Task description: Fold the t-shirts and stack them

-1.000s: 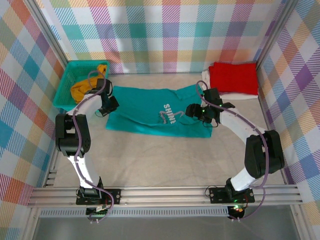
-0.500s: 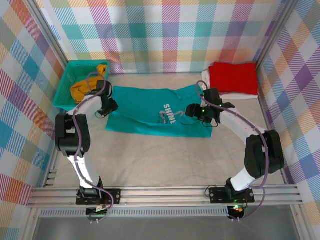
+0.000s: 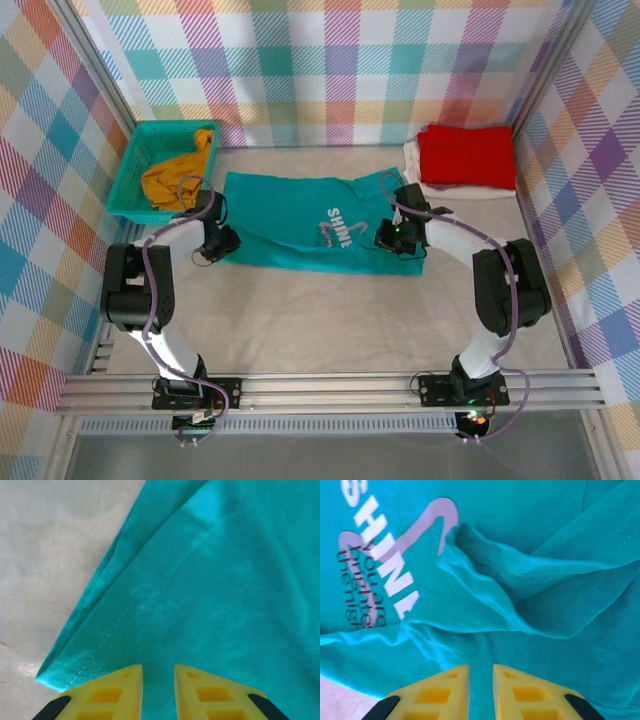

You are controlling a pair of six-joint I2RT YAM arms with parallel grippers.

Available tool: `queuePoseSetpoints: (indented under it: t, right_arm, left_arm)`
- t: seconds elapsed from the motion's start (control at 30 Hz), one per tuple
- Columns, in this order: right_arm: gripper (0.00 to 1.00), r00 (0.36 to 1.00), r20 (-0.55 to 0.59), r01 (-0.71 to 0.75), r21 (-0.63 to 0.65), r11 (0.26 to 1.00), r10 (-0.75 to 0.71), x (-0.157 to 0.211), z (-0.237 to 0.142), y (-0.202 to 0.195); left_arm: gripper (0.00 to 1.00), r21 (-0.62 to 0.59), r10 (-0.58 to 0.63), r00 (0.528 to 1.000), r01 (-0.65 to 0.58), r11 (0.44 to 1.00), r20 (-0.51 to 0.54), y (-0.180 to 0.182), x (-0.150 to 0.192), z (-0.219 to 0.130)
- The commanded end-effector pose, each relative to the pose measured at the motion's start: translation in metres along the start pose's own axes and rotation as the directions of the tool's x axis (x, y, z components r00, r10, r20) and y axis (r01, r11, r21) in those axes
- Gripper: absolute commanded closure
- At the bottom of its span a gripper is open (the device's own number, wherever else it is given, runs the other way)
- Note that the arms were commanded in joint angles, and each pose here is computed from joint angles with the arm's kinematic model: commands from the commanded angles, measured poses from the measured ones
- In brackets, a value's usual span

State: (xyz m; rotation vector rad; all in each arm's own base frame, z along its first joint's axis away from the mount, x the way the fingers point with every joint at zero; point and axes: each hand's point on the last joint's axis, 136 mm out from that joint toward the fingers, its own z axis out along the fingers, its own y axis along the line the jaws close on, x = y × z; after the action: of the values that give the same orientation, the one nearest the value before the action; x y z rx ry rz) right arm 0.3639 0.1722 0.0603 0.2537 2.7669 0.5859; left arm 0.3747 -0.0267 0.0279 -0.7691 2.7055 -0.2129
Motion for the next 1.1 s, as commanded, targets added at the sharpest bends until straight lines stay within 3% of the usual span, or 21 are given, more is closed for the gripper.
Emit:
queuePoseSetpoints:
  t: [0.0, 0.07, 0.27, 0.5, 0.6, 0.73, 0.93, 1.07]
  right_arm:
    - [0.78, 0.996, -0.036, -0.076, 0.041, 0.996, 0.078, 0.007, 0.012, -0.011]
    - [0.77, 0.991, -0.057, -0.115, 0.065, 0.991, 0.119, 0.013, 0.019, -0.021]
    - [0.77, 0.957, -0.086, -0.268, 0.11, 0.957, 0.277, 0.043, 0.025, -0.061]
    - [0.77, 0.905, -0.089, -0.4, 0.151, 0.904, 0.416, 0.076, 0.009, -0.094]
    - [0.77, 0.89, -0.053, -0.44, 0.155, 0.885, 0.452, 0.076, -0.003, -0.099]
    - [0.72, 0.918, -0.013, -0.39, 0.146, 0.909, 0.396, 0.06, -0.021, -0.092]
    - [0.61, 0.97, 0.029, -0.243, 0.04, 0.969, 0.242, 0.036, -0.042, -0.054]
    - [0.53, 0.991, -0.009, -0.133, 0.065, 0.989, 0.133, 0.036, -0.036, -0.032]
  left_arm:
    - [0.77, 0.009, -0.057, 0.997, 0.058, 0.998, -0.056, 0.009, 0.015, 0.014]
    - [0.78, -0.011, -0.073, 0.994, 0.072, 0.997, -0.084, 0.018, 0.026, 0.018]
    - [1.0, -0.03, -0.129, 0.981, 0.126, 0.992, -0.145, 0.042, 0.067, 0.009]
    - [1.0, -0.085, -0.163, 0.971, 0.15, 0.985, -0.176, 0.065, 0.098, -0.009]
    - [1.0, -0.132, -0.157, 0.977, 0.138, 0.982, -0.144, 0.075, 0.093, -0.021]
    - [1.0, -0.118, -0.137, 0.982, 0.121, 0.986, -0.134, 0.073, 0.092, -0.038]
    - [0.66, -0.04, -0.103, 0.992, 0.1, 0.994, -0.074, 0.061, 0.083, -0.072]
    - [0.61, 0.058, -0.059, 0.998, 0.059, 0.997, 0.001, 0.034, 0.061, -0.093]
